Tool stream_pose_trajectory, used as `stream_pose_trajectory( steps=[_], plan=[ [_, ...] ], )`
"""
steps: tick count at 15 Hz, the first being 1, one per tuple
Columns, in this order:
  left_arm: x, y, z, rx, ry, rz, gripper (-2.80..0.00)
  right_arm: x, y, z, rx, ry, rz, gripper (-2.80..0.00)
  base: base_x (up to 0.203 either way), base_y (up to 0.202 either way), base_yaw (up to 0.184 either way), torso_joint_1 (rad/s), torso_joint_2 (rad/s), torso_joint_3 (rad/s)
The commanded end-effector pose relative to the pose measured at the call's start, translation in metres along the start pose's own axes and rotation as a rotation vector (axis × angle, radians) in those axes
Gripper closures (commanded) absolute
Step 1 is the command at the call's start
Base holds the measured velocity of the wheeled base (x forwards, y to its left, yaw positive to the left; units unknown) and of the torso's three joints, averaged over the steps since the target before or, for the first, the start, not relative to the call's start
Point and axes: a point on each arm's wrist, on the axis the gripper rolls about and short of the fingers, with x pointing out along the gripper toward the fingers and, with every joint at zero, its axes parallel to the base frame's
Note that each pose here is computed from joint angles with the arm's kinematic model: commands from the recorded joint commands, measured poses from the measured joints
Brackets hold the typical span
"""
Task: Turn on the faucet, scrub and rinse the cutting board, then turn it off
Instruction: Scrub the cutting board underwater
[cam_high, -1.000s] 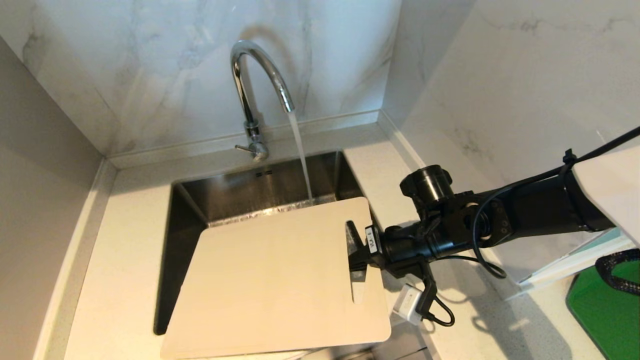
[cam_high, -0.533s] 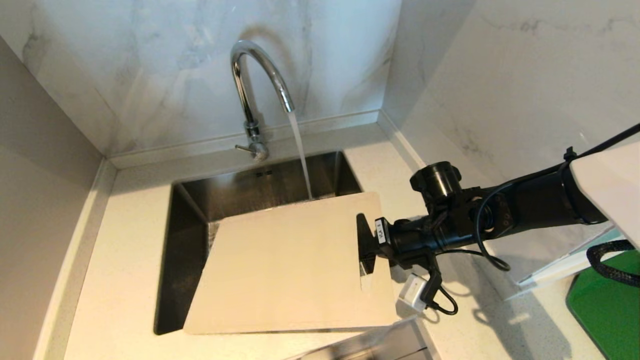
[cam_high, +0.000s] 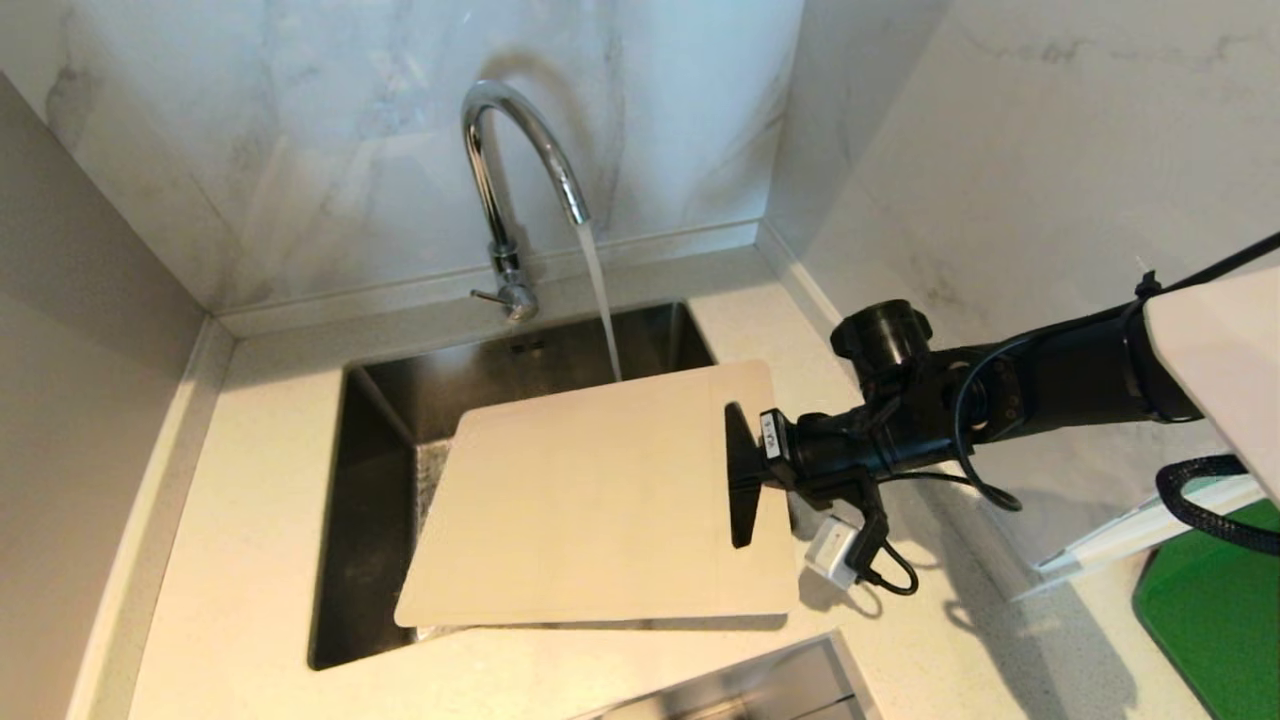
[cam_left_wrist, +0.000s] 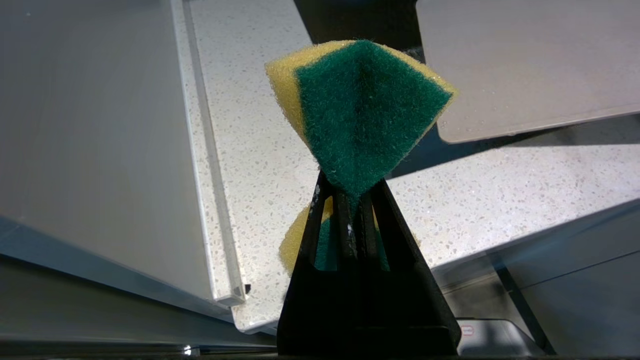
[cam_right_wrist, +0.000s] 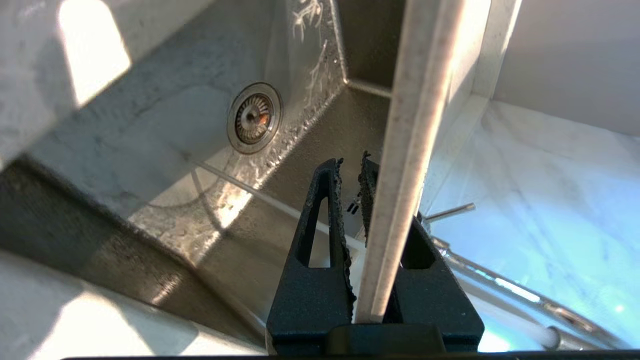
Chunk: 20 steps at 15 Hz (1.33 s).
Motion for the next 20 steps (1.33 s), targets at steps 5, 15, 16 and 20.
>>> stream_pose_trajectory(
  steps=[5, 15, 16, 20],
  plan=[
    [0.0, 0.0, 0.0, 0.0, -0.001, 0.0, 0.0, 0.001, 0.003, -0.006, -0.021, 0.013, 0.011, 0.0, 0.0, 0.0, 0.0, 0.0, 0.0, 0.0],
    [0.0, 0.0, 0.0, 0.0, -0.001, 0.0, 0.0, 0.006, -0.003, -0.026, -0.065, 0.053, 0.008, 0.0, 0.0, 0.0, 0.0, 0.0, 0.0, 0.0],
    [0.0, 0.0, 0.0, 0.0, -0.001, 0.0, 0.0, 0.006, -0.005, -0.028, -0.07, 0.058, 0.006, 0.0, 0.0, 0.0, 0.0, 0.0, 0.0, 0.0],
    [0.0, 0.0, 0.0, 0.0, -0.001, 0.0, 0.0, 0.009, -0.006, -0.041, -0.08, 0.069, 0.004, 0.0, 0.0, 0.0, 0.0, 0.0, 0.0, 0.0]
  ],
)
